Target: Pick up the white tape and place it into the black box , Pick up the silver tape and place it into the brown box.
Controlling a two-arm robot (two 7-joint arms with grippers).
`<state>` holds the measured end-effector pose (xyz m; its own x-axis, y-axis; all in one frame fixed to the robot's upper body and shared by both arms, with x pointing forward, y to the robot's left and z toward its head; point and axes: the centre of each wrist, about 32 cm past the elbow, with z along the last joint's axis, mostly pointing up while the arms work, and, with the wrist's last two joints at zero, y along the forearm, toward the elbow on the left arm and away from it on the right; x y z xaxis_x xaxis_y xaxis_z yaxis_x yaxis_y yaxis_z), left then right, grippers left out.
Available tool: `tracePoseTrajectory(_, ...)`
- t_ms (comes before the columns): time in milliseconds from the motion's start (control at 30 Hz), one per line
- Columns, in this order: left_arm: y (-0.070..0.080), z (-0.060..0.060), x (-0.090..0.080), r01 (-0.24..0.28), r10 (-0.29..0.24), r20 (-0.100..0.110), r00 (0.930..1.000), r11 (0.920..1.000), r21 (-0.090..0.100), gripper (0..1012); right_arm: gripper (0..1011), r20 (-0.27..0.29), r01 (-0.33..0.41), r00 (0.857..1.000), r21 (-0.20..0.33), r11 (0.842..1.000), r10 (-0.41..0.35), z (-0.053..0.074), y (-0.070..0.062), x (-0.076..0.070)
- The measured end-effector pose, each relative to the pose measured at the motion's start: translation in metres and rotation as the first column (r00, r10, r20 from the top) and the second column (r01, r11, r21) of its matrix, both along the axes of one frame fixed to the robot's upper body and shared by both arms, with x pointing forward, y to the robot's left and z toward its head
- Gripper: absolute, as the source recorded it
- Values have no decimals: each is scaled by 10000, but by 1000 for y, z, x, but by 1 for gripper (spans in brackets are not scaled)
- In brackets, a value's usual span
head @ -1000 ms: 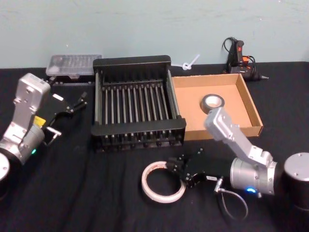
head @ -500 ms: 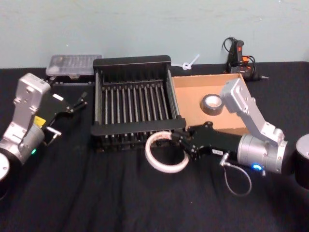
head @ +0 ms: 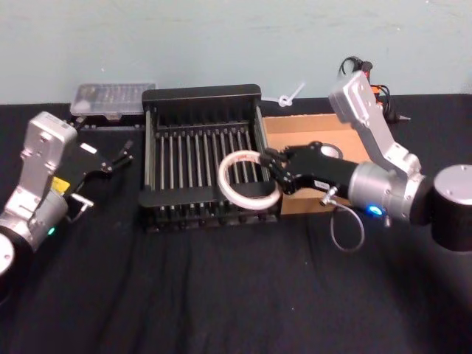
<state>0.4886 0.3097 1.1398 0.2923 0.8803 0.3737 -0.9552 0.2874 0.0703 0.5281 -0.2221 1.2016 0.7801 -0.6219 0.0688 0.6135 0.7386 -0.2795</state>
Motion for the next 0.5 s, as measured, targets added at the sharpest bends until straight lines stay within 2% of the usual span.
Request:
tracePoseTrajectory(300, 0, 0, 0, 0, 0, 0, 10000, 10000, 0, 1001, 87, 244, 341, 9991, -89, 9994, -339, 6, 15, 24)
tracePoseTrajectory(500, 0, 0, 0, 0, 0, 0, 10000, 10000, 0, 1001, 87, 433, 700, 9966, -19, 9975, -699, 7, 25, 35)
